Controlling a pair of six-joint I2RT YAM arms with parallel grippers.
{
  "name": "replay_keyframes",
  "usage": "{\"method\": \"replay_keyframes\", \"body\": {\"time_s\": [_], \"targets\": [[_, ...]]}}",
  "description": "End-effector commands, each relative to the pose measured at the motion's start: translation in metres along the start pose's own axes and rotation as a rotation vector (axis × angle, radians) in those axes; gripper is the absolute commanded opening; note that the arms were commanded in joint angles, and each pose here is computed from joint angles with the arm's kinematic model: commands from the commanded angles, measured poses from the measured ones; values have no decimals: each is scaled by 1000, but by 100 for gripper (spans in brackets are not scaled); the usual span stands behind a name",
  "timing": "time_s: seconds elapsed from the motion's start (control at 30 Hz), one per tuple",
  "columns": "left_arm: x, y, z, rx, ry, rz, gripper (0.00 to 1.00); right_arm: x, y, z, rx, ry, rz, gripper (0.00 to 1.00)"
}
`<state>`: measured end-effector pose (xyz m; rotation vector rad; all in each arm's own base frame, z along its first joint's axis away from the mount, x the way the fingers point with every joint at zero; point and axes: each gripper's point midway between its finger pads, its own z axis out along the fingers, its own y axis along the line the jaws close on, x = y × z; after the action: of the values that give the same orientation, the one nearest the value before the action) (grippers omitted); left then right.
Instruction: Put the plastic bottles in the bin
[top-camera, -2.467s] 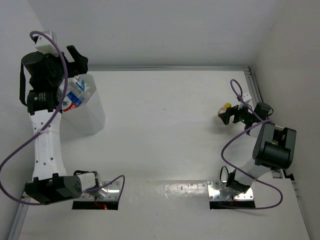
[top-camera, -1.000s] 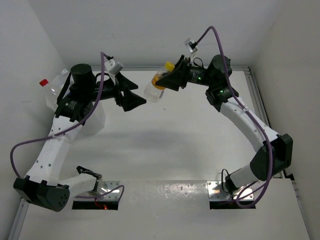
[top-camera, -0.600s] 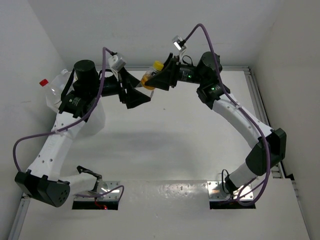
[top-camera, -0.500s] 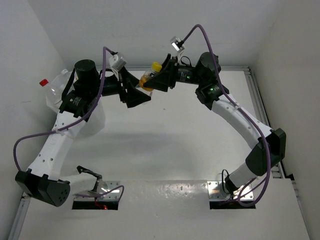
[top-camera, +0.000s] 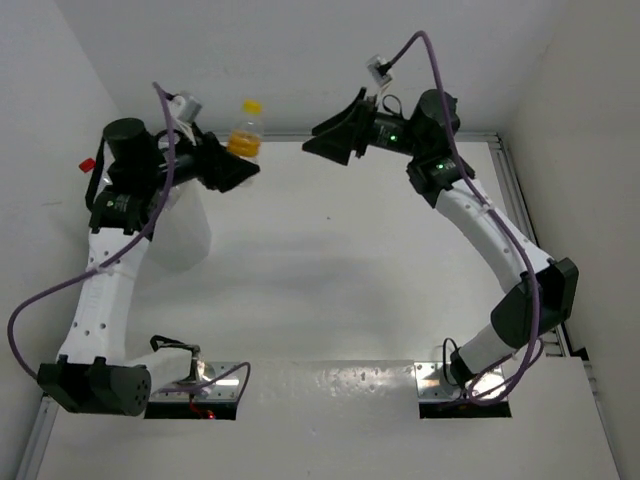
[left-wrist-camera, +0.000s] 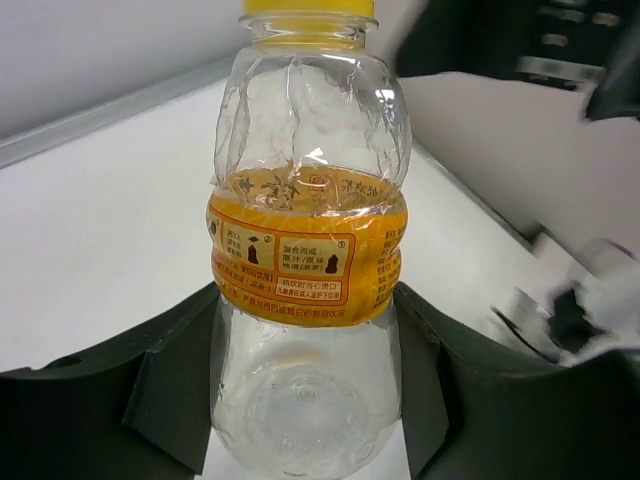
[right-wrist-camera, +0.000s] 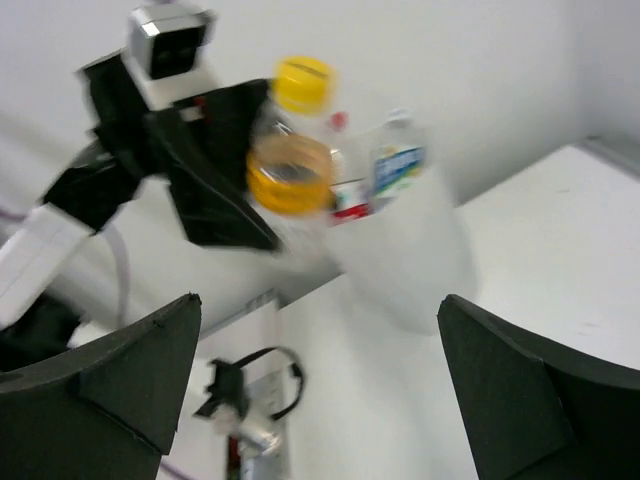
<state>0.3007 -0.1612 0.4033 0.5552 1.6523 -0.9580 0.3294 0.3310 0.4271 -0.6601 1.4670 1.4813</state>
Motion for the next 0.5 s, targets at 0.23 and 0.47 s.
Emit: {"method": "replay_keyframes", "body": {"time_s": [0.23, 0.47], "targets": [[-39, 136, -137, -915, -170, -159, 0, -30, -54, -92, 215, -93, -93, 100], [2, 176, -151, -958, -149, -320, 0, 3, -74, -123, 236, -77, -66, 100]]}}
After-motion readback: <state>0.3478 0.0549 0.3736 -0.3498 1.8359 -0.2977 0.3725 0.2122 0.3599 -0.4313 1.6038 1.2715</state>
